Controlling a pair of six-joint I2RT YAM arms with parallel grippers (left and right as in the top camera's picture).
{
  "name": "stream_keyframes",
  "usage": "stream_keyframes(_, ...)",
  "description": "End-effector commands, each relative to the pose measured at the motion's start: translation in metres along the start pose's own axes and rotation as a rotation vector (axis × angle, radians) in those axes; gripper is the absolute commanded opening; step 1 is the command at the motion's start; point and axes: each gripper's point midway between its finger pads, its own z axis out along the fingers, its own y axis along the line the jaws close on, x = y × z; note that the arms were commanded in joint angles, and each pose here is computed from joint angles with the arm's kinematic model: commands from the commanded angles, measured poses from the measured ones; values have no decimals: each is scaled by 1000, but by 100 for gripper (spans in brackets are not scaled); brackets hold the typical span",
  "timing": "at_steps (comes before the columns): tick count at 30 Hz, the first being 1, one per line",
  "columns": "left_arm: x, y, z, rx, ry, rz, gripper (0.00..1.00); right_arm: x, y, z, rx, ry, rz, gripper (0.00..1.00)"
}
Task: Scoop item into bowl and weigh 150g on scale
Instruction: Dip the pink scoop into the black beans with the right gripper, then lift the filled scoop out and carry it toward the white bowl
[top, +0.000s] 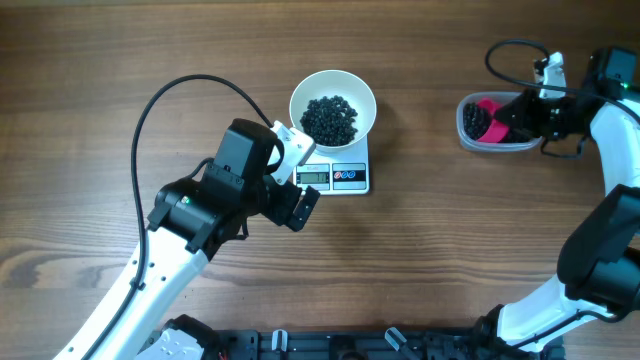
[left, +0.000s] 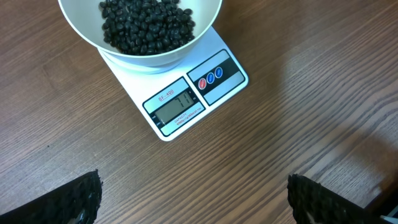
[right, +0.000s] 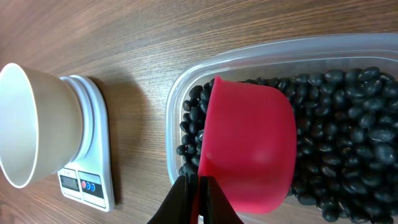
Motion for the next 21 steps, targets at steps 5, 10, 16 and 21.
stream_keyframes(5,-5,-1,-6,9,-25,13,100,1,-6,-5,-118,-20,62,4)
stream_keyframes(10,-5,-1,-6,9,-25,13,100,0,-21,-16,-112,-50,82,4)
stream_keyframes(16,-5,-1,-6,9,-25,13,100,2,-33,-31,-138,-77,87,4)
stream_keyframes(21,-5,-1,-6,9,-25,13,100,5,-46,-47,-171,-113,112,4)
